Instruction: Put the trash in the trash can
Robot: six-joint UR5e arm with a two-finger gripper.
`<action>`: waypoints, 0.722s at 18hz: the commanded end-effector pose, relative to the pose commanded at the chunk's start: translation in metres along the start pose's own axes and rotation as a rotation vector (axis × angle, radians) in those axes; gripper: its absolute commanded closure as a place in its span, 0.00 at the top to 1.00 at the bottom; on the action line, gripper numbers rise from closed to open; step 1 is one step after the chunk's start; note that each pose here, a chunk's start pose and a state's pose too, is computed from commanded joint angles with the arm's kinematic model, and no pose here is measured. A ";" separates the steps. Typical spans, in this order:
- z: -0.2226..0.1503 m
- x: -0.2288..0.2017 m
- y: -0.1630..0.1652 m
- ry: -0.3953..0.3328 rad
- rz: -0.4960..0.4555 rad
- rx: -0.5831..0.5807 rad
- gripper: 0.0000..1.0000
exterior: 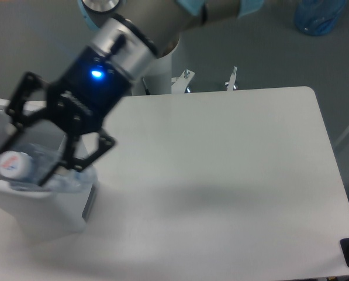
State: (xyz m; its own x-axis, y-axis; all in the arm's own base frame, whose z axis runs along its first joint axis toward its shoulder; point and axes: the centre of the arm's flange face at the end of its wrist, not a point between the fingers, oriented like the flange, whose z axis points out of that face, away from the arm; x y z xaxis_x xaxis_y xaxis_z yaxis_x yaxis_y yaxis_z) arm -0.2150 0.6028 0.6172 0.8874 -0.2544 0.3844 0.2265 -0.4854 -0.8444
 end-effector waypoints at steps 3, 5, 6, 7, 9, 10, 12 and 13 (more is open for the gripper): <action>0.016 0.021 0.010 0.042 0.010 -0.016 0.64; 0.017 0.033 0.017 0.054 0.017 -0.023 0.64; 0.018 0.037 0.020 0.059 0.025 -0.027 0.68; 0.021 0.039 0.021 0.064 0.047 -0.029 0.80; 0.021 0.039 0.022 0.066 0.066 -0.030 0.84; 0.023 0.037 0.025 0.068 0.062 -0.033 0.92; 0.025 0.033 0.032 0.070 0.046 -0.041 0.97; 0.024 0.032 0.035 0.069 0.043 -0.043 1.00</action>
State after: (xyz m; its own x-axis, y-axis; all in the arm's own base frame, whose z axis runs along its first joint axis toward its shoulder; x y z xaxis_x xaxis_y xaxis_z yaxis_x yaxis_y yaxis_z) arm -0.1689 0.5980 0.5912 0.8658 -0.3322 0.3742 0.1700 -0.5081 -0.8443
